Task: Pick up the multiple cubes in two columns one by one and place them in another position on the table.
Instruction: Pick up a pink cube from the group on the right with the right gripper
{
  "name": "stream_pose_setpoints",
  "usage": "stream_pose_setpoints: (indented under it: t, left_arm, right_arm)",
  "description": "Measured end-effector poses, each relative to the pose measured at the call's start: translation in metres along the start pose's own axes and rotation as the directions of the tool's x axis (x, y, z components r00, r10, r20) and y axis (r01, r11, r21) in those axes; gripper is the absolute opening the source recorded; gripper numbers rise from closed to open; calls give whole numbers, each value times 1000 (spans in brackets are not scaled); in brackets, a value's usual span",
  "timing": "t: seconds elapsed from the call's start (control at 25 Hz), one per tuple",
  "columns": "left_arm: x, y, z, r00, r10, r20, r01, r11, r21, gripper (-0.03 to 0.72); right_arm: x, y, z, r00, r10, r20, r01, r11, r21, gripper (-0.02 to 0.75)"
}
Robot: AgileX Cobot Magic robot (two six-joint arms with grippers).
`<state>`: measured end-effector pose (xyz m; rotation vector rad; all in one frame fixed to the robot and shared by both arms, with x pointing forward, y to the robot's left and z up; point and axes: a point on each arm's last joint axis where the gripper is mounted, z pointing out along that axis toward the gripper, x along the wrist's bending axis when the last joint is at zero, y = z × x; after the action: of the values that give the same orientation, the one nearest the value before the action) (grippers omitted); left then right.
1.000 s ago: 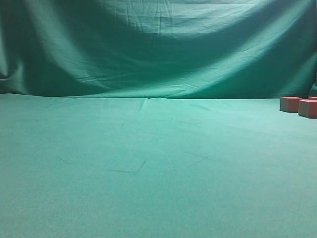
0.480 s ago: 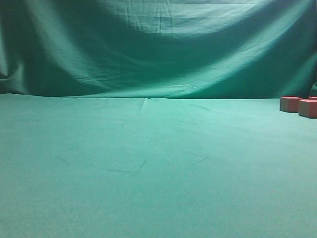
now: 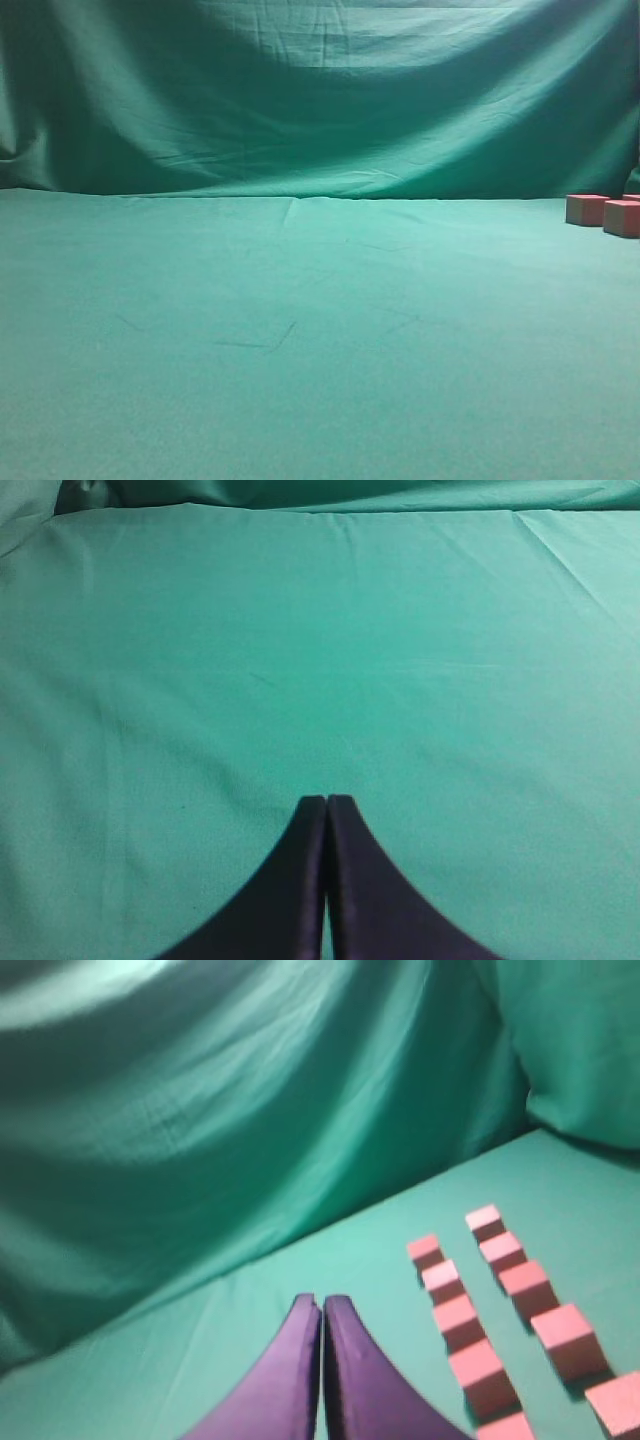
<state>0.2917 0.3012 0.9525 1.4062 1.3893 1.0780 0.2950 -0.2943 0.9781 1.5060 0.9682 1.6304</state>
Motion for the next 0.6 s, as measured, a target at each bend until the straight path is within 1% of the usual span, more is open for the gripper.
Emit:
stream_pose_setpoints:
  t: [0.16, 0.24, 0.4, 0.52, 0.6]
  left_arm:
    - [0, 0, 0, 1000, 0, 0, 0, 1000, 0, 0]
    - [0, 0, 0, 1000, 0, 0, 0, 1000, 0, 0]
    - [0, 0, 0, 1000, 0, 0, 0, 1000, 0, 0]
    - [0, 0, 0, 1000, 0, 0, 0, 1000, 0, 0]
    - [0, 0, 0, 1000, 0, 0, 0, 1000, 0, 0]
  right_arm:
    - [-3, 7, 0, 998, 63, 28, -61, 995, -77, 0]
    - [-3, 8, 1, 999, 31, 37, -29, 998, -63, 0]
    - [14, 29, 11, 993, -118, 17, 117, 993, 13, 0]
    - [27, 44, 28, 967, -253, -21, 254, 958, 131, 0]
    - [34, 48, 43, 953, -297, -55, 301, 924, 234, 0]
